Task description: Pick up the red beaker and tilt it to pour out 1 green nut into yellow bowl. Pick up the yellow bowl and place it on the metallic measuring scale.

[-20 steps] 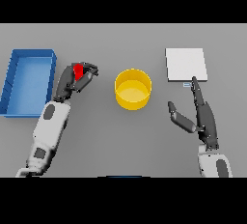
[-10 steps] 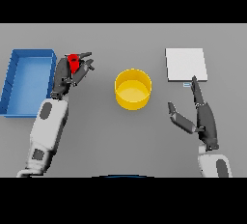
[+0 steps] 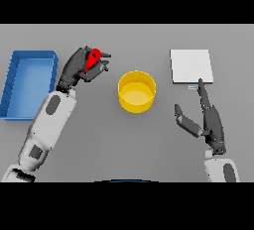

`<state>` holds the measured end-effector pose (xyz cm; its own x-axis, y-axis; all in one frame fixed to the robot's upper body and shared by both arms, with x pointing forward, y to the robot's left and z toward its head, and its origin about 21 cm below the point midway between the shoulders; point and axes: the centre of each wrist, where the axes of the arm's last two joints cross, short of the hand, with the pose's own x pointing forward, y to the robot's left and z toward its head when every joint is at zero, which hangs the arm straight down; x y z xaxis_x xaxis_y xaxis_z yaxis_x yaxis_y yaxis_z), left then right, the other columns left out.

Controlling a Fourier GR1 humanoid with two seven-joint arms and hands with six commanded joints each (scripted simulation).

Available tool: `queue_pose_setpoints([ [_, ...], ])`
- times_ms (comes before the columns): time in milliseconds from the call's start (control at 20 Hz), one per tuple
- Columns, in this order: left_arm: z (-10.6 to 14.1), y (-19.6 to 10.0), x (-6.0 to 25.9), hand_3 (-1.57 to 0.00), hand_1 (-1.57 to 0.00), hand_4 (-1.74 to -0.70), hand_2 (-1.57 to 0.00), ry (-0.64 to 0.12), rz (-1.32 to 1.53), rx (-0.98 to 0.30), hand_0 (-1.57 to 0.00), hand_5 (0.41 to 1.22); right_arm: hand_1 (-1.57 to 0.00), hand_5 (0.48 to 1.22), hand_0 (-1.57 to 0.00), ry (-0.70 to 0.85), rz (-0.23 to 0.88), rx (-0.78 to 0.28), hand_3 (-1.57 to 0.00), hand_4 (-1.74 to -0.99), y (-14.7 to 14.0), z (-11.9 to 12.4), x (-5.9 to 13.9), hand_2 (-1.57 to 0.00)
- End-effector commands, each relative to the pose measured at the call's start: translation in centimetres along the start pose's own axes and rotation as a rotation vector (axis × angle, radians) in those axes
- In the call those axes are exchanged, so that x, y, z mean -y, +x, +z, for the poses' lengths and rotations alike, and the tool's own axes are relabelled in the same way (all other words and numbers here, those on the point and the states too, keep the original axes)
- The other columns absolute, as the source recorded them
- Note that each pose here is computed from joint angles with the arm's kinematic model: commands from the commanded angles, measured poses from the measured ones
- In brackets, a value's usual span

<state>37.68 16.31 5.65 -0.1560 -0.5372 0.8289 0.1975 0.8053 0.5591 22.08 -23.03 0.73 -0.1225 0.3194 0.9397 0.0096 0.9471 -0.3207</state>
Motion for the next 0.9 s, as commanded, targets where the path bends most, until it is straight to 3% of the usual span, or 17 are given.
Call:
queue_pose_setpoints([
  [0,-0.1,0.2,0.2,-1.56,-1.56,-1.73,-1.56,-0.009,-0.025,-0.004,-1.56,1.111,0.00,0.678,0.00,0.001,0.000,0.011,0.00,-1.256,0.2,0.2,0.1,0.00],
  [200,-1.0,1.5,0.9,-1.57,-1.57,-1.74,-1.57,-0.038,-0.224,-0.039,-1.57,1.128,0.00,0.683,0.00,0.005,-0.008,-0.015,0.00,-1.254,0.4,-0.4,-0.1,0.00],
  [400,-1.6,3.3,1.4,-1.57,-1.57,-1.74,-1.57,-0.093,-0.550,0.005,-1.57,1.127,0.00,0.690,0.00,0.010,-0.016,-0.004,0.00,-1.256,0.4,0.2,-0.2,0.00],
  [650,-2.4,4.9,2.1,-1.57,-1.57,-1.74,-1.57,-0.160,-0.846,0.061,-1.57,1.190,0.00,0.704,0.00,0.015,-0.020,-0.007,0.00,-1.274,0.5,0.0,-0.2,0.00],
  [750,-2.8,5.6,1.9,-1.57,-1.57,-1.65,-1.57,-0.197,-0.952,0.085,-1.57,1.201,0.00,0.705,0.00,0.012,-0.024,-0.002,0.00,-1.284,0.6,0.1,-0.3,0.00],
  [800,-3.1,6.1,1.8,-1.57,-1.57,-1.67,-1.57,-0.208,-1.003,0.092,-1.57,1.205,0.00,0.702,0.00,0.011,-0.035,-0.005,0.00,-1.283,0.5,0.0,-0.5,0.00],
  [850,-3.5,6.6,1.9,-1.47,-1.57,-1.68,-1.57,-0.242,-1.061,0.104,-1.57,1.208,0.00,0.697,0.00,0.007,-0.046,0.004,0.00,-1.285,0.4,0.1,-0.4,0.00],
])
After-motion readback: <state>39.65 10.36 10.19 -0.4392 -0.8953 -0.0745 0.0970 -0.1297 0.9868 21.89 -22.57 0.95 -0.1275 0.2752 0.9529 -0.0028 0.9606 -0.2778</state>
